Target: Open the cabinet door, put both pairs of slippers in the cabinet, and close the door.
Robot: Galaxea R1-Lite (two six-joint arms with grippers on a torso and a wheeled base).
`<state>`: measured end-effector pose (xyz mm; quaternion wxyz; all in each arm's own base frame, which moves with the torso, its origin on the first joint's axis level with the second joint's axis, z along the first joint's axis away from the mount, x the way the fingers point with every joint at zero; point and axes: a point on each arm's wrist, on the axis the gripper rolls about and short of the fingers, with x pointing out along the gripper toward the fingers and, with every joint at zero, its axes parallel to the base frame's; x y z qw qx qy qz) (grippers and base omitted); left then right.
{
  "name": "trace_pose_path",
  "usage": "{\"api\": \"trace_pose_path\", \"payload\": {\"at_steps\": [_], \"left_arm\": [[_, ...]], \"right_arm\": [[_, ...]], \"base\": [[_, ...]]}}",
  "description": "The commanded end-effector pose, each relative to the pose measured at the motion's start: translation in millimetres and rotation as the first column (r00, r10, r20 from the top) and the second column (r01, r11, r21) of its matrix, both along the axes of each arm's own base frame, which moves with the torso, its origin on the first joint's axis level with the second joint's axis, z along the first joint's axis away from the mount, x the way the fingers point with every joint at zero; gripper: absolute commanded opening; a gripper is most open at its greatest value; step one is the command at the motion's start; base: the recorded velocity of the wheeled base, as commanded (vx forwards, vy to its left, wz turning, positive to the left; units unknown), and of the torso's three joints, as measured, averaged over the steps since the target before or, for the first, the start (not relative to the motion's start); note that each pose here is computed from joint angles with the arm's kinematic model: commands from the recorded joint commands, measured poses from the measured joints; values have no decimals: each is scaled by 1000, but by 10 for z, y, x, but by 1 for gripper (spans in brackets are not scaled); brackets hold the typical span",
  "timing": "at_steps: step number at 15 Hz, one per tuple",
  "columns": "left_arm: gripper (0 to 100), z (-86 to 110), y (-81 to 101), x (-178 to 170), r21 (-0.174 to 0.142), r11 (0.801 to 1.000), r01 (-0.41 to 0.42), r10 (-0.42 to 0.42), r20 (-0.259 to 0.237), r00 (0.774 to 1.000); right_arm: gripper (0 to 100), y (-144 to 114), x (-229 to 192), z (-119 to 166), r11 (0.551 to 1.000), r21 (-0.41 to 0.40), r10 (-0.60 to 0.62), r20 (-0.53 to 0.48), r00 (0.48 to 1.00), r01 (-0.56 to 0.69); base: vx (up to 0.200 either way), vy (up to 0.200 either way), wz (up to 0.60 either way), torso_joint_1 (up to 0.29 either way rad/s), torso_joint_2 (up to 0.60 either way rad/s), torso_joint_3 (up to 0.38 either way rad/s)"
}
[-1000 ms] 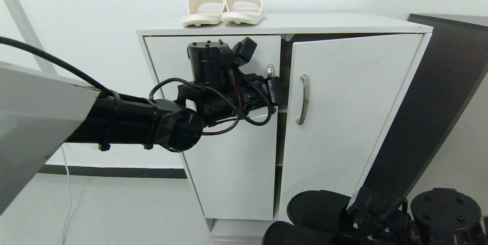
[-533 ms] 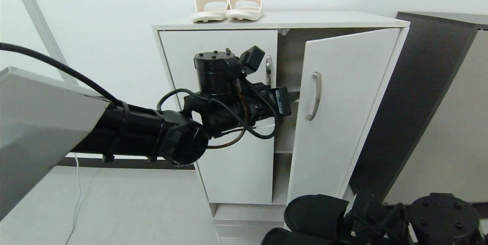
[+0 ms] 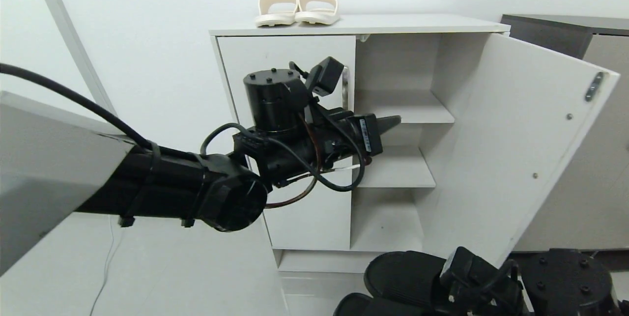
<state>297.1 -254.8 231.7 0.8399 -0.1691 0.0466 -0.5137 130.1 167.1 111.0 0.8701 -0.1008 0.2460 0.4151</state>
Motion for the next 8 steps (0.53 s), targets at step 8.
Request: {"api": "trace_pose_path", "payload": {"at_steps": [8], "left_arm": [[0, 132, 1412, -1189, 25, 848, -529, 527, 56, 848]], "right_arm": [[0, 118, 653, 160, 904, 135, -421, 100, 902, 407]], "base": [[0, 0, 0, 0, 0, 0]]}}
